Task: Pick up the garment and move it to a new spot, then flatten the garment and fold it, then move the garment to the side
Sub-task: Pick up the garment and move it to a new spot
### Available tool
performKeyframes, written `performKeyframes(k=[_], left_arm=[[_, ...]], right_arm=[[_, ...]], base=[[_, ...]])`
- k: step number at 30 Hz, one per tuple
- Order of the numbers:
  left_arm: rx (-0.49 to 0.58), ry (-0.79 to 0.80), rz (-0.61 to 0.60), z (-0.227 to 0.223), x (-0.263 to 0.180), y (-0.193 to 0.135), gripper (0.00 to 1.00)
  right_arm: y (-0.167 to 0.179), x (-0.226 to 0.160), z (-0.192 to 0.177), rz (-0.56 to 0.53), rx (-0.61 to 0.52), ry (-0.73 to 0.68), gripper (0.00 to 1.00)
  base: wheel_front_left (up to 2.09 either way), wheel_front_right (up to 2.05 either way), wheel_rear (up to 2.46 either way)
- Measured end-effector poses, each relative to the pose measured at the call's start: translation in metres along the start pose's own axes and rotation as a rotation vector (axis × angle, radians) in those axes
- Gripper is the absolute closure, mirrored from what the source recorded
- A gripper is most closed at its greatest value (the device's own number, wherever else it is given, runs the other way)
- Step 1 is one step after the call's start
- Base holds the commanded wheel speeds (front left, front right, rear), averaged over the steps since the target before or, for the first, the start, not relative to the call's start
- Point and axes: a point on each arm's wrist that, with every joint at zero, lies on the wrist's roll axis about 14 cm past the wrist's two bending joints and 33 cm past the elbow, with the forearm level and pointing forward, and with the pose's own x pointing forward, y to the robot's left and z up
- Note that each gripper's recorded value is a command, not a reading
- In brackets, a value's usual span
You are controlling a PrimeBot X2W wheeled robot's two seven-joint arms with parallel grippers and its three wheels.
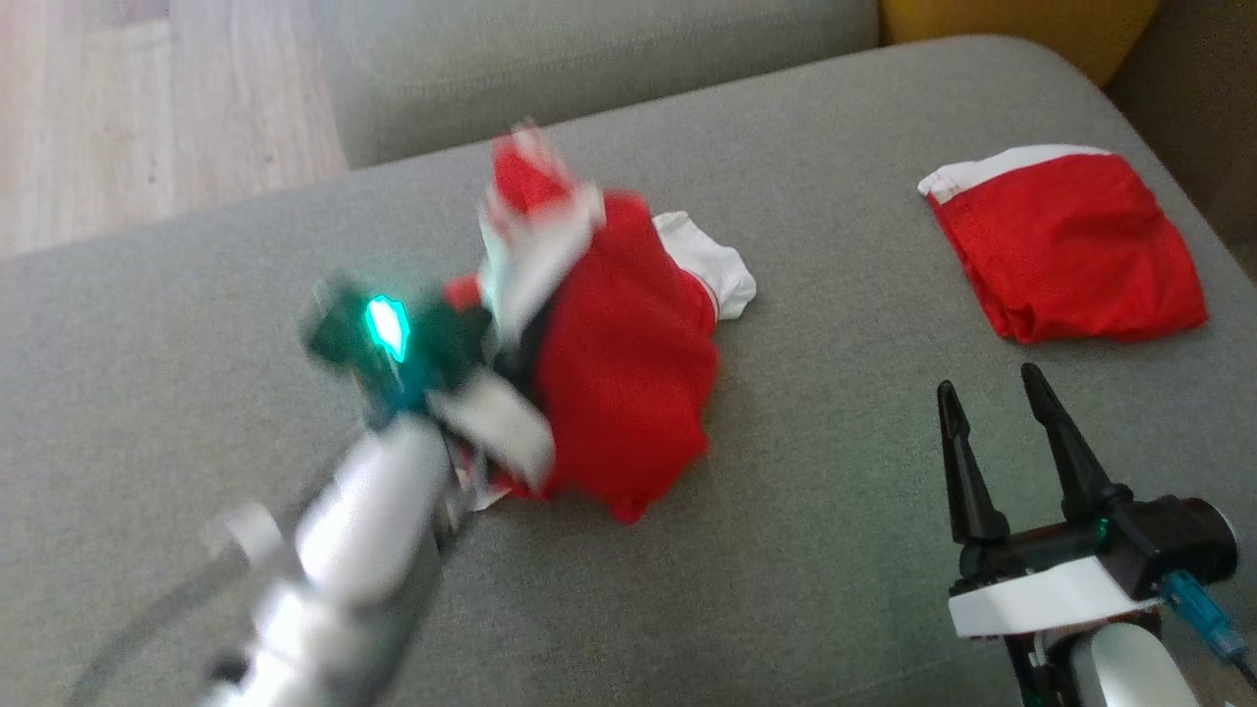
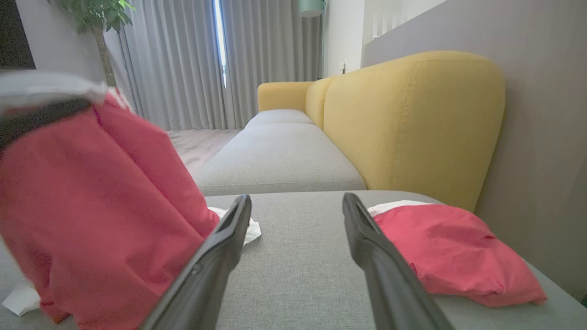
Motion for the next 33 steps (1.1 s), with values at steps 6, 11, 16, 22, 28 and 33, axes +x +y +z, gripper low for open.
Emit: performKeyframes(k=[6, 11, 16, 22, 28, 33], left_arm=[[-0.206, 0.277, -0.039, -0.113, -0.065, -0.080, 1.00], [-0.320, 0.243, 0.075, -0.105, -0.085, -0.080, 0.00], [-0.308, 0.086, 0.235, -0.056, -0.095, -0.051, 0.00], [-0.263, -0.044, 0.520, -0.020, -0.147, 0.010, 0.00], [-0.092, -0.114, 0.702, 0.007, -0.213, 0.045, 0.00], [-0.124, -0.068, 0.795, -0.010, -0.252, 0.039, 0.00]], right_arm=[[0.001, 0.003, -0.014, -0.009, 0.020, 0.044, 0.00], [0.010, 0.005, -0.018, 0.018, 0.034, 0.051, 0.00], [0.020, -0.008, -0.028, 0.042, 0.050, 0.081, 0.00], [0.031, -0.004, -0.019, 0.075, 0.062, 0.049, 0.00], [0.042, -0.009, -0.017, 0.107, 0.067, 0.040, 0.00], [0.046, -0.019, -0.021, 0.118, 0.070, 0.055, 0.00]], base=[[0.00, 0.00, 0.00], [0.00, 0.00, 0.00], [0.00, 0.00, 0.00], [0.00, 0.00, 0.00], [0.00, 0.00, 0.00], [0.00, 0.00, 0.00]])
